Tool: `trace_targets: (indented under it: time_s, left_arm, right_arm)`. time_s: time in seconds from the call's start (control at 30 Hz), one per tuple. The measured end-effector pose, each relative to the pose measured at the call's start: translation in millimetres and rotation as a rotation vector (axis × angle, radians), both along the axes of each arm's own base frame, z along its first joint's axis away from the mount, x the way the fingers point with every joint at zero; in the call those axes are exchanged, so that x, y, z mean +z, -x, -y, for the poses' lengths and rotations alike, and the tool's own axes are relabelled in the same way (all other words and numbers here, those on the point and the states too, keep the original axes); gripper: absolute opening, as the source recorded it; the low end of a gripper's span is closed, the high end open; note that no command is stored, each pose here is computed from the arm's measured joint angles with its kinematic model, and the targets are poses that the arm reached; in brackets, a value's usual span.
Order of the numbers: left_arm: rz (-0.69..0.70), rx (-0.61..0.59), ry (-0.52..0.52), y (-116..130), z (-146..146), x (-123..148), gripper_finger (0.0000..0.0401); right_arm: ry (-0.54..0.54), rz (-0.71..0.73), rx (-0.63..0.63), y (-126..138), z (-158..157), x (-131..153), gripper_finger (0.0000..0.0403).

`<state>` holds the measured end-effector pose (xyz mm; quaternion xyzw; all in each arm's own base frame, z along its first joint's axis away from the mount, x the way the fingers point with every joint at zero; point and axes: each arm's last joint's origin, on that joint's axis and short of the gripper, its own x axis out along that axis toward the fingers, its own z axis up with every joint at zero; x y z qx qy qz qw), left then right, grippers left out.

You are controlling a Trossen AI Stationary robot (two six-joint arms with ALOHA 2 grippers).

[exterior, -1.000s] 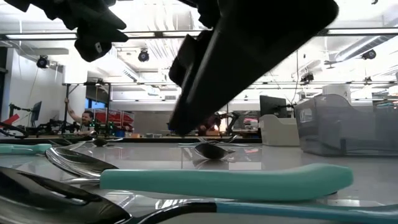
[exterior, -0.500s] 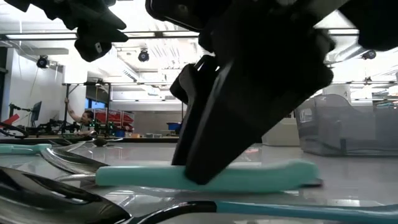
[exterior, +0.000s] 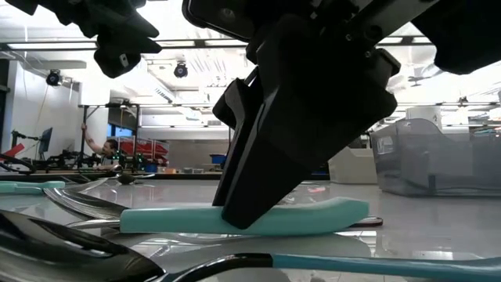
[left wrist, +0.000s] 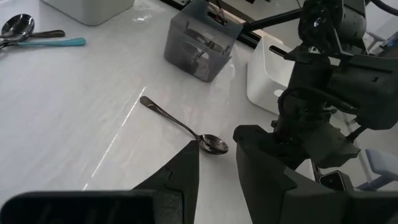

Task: Sort silverware by color (type)
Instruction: Put the light blue spoon into the gray bin

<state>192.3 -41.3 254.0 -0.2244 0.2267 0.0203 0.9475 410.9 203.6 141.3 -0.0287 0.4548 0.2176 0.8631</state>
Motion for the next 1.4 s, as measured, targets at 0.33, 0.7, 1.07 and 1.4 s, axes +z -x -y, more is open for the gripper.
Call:
trace_targets:
  time_s: [0.33, 0.7, 1.07, 1.4]
  left_arm:
    - [0.001, -0.006, -0.011, 0, 0, 0, 0.0090]
    - [0.000, -0.005, -0.011, 0, 0, 0, 0.0090]
    - [0.000, -0.005, -0.011, 0, 0, 0, 0.0090]
    - [-0.003, -0.006, -0.012, 0, 0, -1, 0.0090]
  right_arm:
    - [-0.024, 0.004, 0.003, 3, 0, 11, 0.0008]
    - [-0.059, 0.035, -0.023, 5, 1, 30, 0.0012]
    - [-0.034, 0.040, 0.017, 7, -1, 29, 0.0102]
    - [0.037, -0.004, 0.063, 9, -1, 13, 0.0118]
